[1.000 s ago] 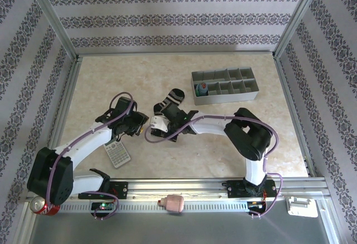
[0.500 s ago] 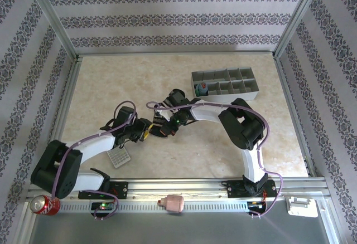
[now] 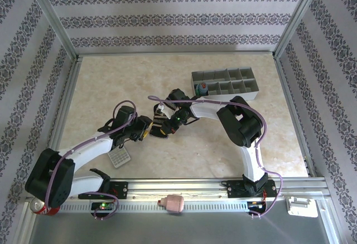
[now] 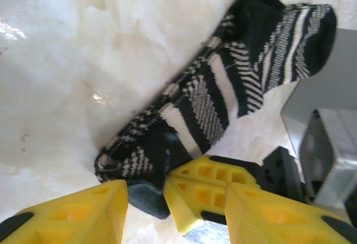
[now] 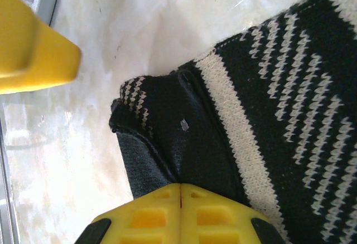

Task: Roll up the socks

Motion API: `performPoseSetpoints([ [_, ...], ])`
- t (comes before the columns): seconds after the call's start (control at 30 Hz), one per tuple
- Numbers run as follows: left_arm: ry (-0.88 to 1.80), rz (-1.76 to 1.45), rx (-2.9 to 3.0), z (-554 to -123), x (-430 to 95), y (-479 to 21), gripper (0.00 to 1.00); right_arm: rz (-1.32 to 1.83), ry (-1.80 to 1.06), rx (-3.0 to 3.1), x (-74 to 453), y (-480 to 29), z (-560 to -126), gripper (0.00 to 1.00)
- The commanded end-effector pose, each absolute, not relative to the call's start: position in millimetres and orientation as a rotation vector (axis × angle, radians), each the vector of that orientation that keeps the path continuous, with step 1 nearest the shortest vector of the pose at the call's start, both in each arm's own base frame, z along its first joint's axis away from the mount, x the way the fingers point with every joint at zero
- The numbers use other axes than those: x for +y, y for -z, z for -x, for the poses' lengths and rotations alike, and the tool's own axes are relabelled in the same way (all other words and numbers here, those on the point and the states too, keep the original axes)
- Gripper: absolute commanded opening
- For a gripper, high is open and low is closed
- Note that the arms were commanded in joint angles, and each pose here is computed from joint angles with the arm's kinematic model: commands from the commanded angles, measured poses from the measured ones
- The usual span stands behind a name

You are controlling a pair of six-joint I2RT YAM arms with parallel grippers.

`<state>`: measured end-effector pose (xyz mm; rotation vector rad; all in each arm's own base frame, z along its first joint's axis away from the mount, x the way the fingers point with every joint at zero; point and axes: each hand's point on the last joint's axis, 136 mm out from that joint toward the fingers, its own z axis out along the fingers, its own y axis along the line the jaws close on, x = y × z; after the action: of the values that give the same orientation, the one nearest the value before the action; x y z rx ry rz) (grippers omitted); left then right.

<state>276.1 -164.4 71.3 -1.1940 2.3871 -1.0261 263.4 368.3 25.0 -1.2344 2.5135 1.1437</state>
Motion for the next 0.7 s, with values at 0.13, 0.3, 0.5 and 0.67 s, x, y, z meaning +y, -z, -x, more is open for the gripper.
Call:
performPoseSetpoints([
  [0.13, 1.009, 1.234, 2.468, -256.3, -174.6, -56.8, 0.47, 1.197, -1.074, 2.733, 346.3, 14.3, -247.6, 0.0],
  [0.3, 1.008, 1.245, 2.451, -262.3, -176.2, -50.0, 0.5, 1.185, -1.102, 2.755, 346.9, 15.6, -245.9, 0.0],
  [0.5, 1.014, 1.255, 2.438, -278.9, -184.0, -39.8, 0.5, 1.169, -1.117, 2.767, 345.8, 16.1, -245.3, 0.0],
  [0.67, 0.955, 1.289, 2.456, -283.2, -183.0, -28.1, 0.5, 1.167, -1.13, 2.765, 346.4, 15.3, -244.4, 0.0],
])
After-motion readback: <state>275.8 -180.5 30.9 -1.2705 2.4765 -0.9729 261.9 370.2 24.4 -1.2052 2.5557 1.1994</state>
